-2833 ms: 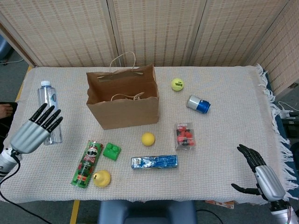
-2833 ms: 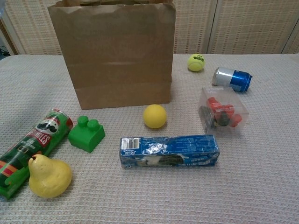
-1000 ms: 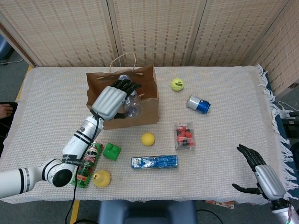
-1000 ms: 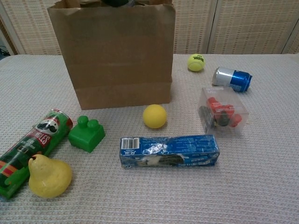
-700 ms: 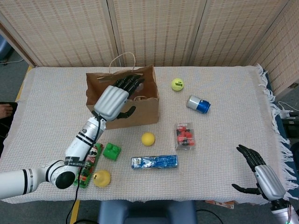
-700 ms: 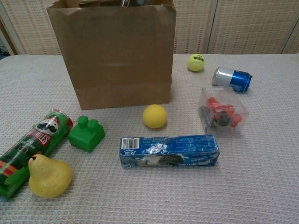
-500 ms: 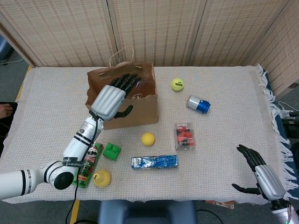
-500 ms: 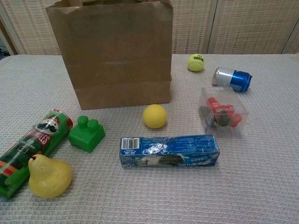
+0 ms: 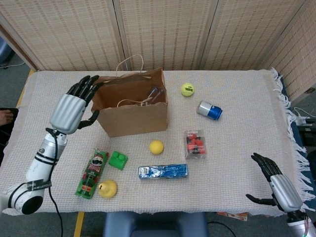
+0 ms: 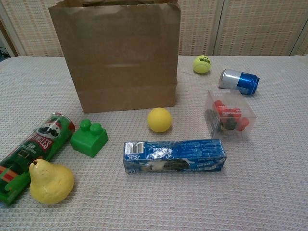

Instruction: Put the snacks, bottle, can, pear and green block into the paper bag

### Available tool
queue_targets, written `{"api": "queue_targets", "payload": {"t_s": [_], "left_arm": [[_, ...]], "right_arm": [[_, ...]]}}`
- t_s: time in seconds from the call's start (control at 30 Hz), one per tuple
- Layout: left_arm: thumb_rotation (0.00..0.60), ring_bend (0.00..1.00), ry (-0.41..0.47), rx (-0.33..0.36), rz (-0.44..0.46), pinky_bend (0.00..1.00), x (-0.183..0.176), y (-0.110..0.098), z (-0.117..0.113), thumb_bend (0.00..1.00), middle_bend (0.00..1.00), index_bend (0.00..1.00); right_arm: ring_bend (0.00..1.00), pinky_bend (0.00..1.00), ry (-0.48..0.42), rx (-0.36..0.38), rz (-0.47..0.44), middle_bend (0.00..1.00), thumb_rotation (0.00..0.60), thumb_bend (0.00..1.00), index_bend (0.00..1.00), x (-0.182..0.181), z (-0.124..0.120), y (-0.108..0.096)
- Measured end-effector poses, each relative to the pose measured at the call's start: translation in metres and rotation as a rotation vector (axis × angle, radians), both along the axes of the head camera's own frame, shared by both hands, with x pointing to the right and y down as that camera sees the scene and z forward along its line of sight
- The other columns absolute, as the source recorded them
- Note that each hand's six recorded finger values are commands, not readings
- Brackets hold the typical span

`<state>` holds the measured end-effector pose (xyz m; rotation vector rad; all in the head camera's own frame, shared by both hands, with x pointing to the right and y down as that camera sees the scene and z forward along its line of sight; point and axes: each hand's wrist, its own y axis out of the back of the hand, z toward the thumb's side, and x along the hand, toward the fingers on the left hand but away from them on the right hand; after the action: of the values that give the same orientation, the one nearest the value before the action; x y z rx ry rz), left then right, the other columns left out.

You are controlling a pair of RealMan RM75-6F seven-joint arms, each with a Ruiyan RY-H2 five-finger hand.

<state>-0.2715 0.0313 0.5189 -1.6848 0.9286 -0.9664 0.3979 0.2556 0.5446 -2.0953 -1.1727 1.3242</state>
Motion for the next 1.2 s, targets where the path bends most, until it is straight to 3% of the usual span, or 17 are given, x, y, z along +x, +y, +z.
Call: {"api": "queue_targets", "payload": {"t_s": [0.13, 0.27, 0.37, 0.53, 0.67, 0.77, 0.97, 1.2], "left_arm": [[0.6, 0.0, -0.114, 0.037, 0.068, 0.21, -0.046, 0.026, 0.006, 0.42, 0.0, 0.11], [0.6, 0.0, -0.274, 0.071, 0.191, 0.21, -0.087, 0.052, 0.019, 0.42, 0.0, 0.1], [0.6, 0.0, -0.421, 0.077, 0.344, 0.2, -0.117, 0.079, 0.034, 0.42, 0.0, 0.1], [0.6, 0.0, -0.569, 0.062, 0.635, 0.2, -0.134, 0.126, 0.059, 0.42, 0.0, 0.09], [0.6, 0.0, -0.594, 0.067, 0.888, 0.18, -0.122, 0.168, 0.078, 0.42, 0.0, 0.07], [0.6, 0.0, -0.598, 0.09, 1.025, 0.17, -0.107, 0.188, 0.092, 0.42, 0.0, 0.05], [0.6, 0.0, -0.615, 0.084, 1.114, 0.15, -0.085, 0.199, 0.115, 0.42, 0.0, 0.03], [0.6, 0.0, -0.607, 0.09, 1.128, 0.15, -0.059, 0.197, 0.132, 0.42, 0.0, 0.03]], "right_arm": [[0.0, 0.0, 0.004, -0.001, 0.002, 0.0, 0.6, 0.0, 0.0, -0.001, 0.001, 0.0], [0.0, 0.0, 0.009, -0.009, -0.005, 0.0, 0.6, 0.0, 0.0, -0.002, 0.002, 0.001], [0.0, 0.0, 0.011, -0.011, -0.012, 0.0, 0.6, 0.0, 0.0, -0.004, 0.003, 0.002], [0.0, 0.0, 0.007, -0.013, -0.02, 0.0, 0.6, 0.0, 0.0, -0.006, 0.003, 0.003], [0.0, 0.0, 0.006, -0.015, -0.023, 0.0, 0.6, 0.0, 0.0, -0.007, 0.004, 0.003], [0.0, 0.0, 0.003, -0.015, -0.022, 0.0, 0.6, 0.0, 0.0, -0.007, 0.003, 0.002], [0.0, 0.0, -0.001, -0.02, -0.023, 0.0, 0.6, 0.0, 0.0, -0.005, 0.003, 0.003], [0.0, 0.0, -0.004, -0.036, -0.022, 0.0, 0.6, 0.0, 0.0, -0.005, 0.004, 0.004]]}}
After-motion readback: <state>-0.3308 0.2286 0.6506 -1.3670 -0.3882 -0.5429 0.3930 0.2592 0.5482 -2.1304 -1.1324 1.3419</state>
